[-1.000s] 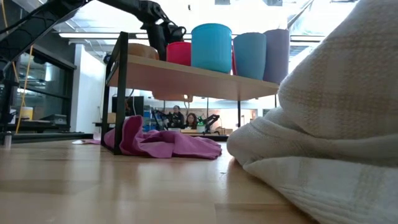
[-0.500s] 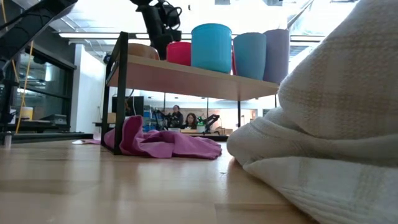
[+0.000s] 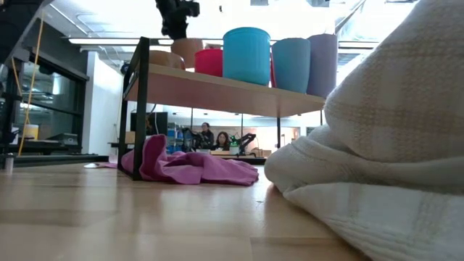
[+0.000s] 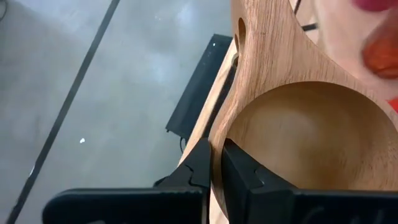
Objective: Stack small to large cups/mugs on shelf
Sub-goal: Put the brown mug on the shelf
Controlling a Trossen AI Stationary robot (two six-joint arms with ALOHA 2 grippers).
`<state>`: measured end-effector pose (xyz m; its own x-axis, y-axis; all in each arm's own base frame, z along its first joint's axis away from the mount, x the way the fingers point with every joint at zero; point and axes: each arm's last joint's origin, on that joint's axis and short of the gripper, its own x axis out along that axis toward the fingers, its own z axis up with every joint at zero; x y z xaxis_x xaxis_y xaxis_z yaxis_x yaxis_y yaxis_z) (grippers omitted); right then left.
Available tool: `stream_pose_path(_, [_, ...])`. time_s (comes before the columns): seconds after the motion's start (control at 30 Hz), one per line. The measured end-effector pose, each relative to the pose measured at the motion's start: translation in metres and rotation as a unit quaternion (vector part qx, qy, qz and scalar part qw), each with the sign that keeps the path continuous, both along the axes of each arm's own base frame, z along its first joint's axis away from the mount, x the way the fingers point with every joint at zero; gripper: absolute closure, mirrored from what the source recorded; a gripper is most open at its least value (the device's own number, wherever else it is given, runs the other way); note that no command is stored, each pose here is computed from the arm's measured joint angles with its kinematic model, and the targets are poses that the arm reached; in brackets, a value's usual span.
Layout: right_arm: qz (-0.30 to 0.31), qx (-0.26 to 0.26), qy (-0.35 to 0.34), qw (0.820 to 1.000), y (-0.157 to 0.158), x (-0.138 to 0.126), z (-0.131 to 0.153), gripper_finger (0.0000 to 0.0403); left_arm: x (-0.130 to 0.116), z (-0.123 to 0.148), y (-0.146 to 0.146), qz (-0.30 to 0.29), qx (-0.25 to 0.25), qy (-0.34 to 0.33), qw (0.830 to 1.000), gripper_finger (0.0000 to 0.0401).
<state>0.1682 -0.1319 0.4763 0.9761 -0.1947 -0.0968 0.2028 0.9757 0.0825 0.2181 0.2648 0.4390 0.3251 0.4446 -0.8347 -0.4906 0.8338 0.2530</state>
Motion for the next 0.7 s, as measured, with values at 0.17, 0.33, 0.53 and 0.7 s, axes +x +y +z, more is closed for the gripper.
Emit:
stream_pose_path(0.17, [0.0, 0.003, 0.007, 1.0, 0.0, 0.0, -0.002, 0.0403, -0.002, 0.017, -0.031, -0.005, -0.003, -0.016, 1.0, 0.0398])
stream_pose_path(0.33, [0.002, 0.002, 0.022, 1.0, 0.0, 0.0, -0.005, 0.0403, -0.008, 0.033, -0.066, -0.008, -0.009, -0.038, 0.999, 0.0397])
stream_pose_path(0.53, [0.002, 0.009, 0.029, 1.0, 0.001, -0.001, -0.007, 0.0403, -0.016, 0.052, -0.104, -0.002, 0.007, -0.068, 0.998, 0.0397])
stream_pose_path(0.7, [0.0, 0.02, 0.023, 1.0, 0.001, -0.001, -0.006, 0.0403, -0.025, 0.066, -0.133, -0.011, 0.005, -0.11, 0.994, 0.0397])
